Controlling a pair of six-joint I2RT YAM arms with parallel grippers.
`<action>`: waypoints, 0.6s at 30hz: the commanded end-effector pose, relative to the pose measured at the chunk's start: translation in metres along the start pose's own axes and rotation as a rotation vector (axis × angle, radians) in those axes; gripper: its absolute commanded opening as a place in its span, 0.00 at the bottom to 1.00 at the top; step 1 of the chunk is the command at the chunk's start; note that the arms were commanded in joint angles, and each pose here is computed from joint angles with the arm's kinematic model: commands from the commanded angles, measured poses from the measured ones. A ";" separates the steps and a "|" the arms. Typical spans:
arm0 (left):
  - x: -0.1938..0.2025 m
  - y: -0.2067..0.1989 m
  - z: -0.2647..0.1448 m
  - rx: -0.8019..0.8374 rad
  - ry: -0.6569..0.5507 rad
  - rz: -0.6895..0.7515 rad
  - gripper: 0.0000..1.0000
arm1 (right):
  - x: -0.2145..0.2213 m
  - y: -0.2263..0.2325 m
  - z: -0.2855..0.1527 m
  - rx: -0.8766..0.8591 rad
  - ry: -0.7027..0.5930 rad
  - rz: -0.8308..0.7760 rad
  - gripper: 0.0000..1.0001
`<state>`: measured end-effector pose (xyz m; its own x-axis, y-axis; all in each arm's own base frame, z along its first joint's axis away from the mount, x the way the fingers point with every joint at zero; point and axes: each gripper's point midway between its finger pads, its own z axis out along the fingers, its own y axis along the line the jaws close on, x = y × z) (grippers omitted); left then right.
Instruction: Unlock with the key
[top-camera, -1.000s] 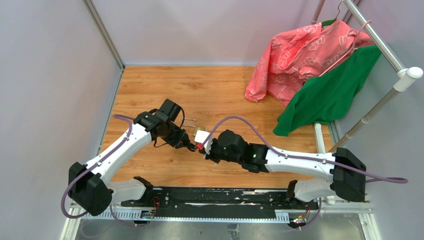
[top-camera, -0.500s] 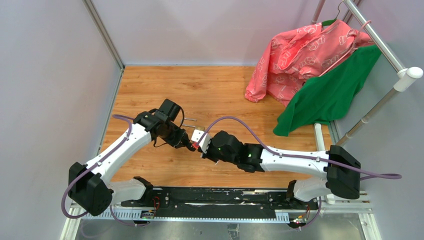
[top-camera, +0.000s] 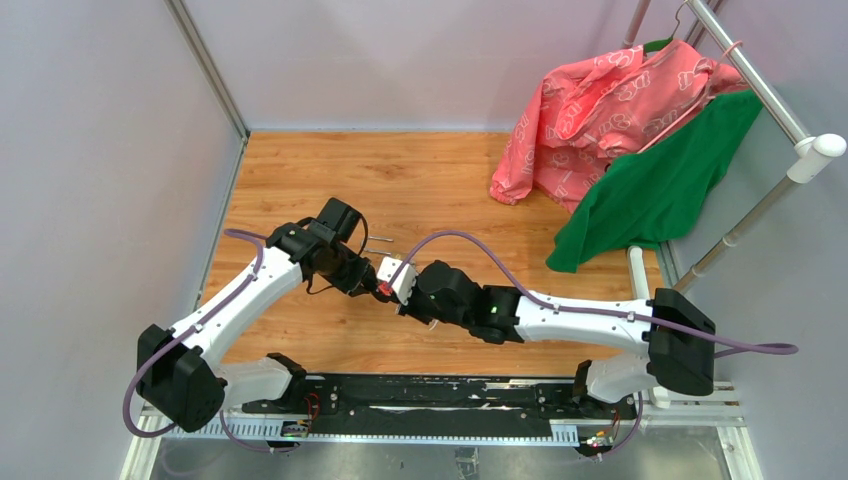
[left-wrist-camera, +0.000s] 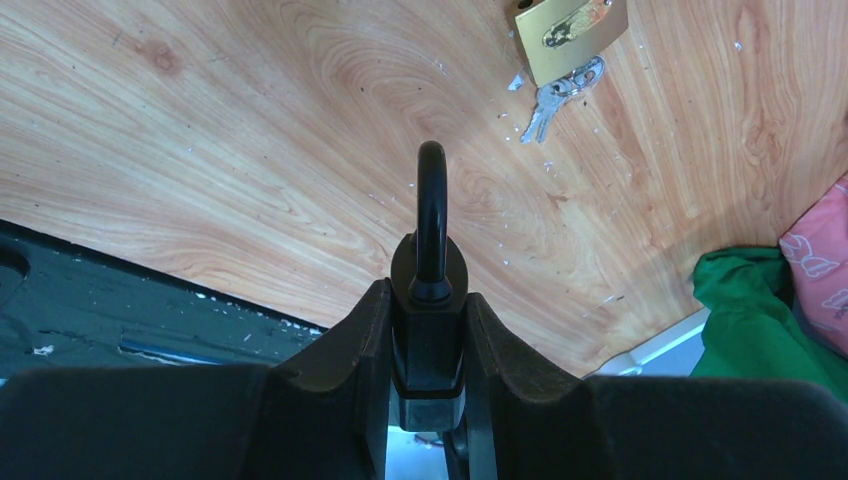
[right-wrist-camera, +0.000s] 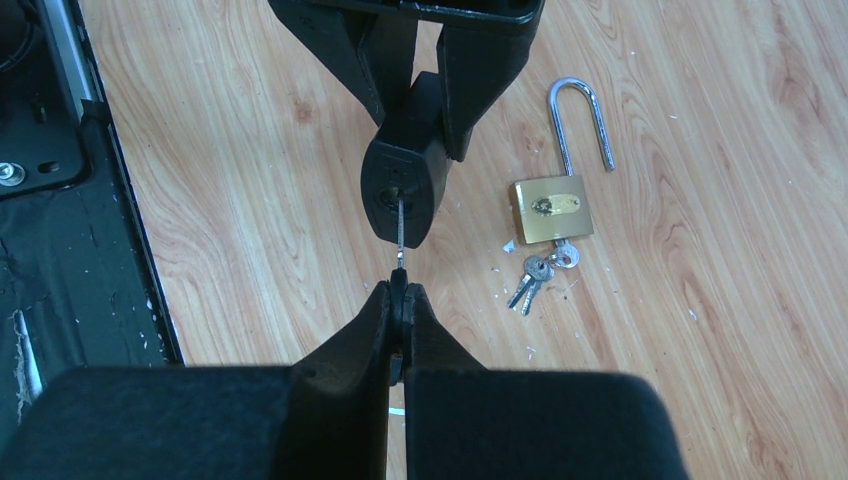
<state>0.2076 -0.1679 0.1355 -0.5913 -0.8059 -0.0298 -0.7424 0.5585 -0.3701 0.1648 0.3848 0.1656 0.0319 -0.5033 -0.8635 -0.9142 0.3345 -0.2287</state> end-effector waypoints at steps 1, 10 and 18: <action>-0.001 -0.015 -0.010 0.053 0.007 -0.014 0.00 | -0.017 0.003 0.002 0.010 -0.030 0.020 0.00; 0.002 -0.014 -0.013 0.063 0.021 -0.012 0.00 | -0.020 0.005 0.005 0.036 -0.005 0.046 0.00; 0.000 -0.006 -0.015 0.059 0.005 -0.028 0.00 | -0.022 0.000 0.008 0.105 0.039 0.045 0.00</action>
<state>0.2068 -0.1636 0.1373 -0.5859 -0.8091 -0.0460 -0.7419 0.5583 -0.3713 0.1632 0.3926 0.1687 -0.0127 -0.5357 -0.8443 -0.8913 0.3888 -0.2333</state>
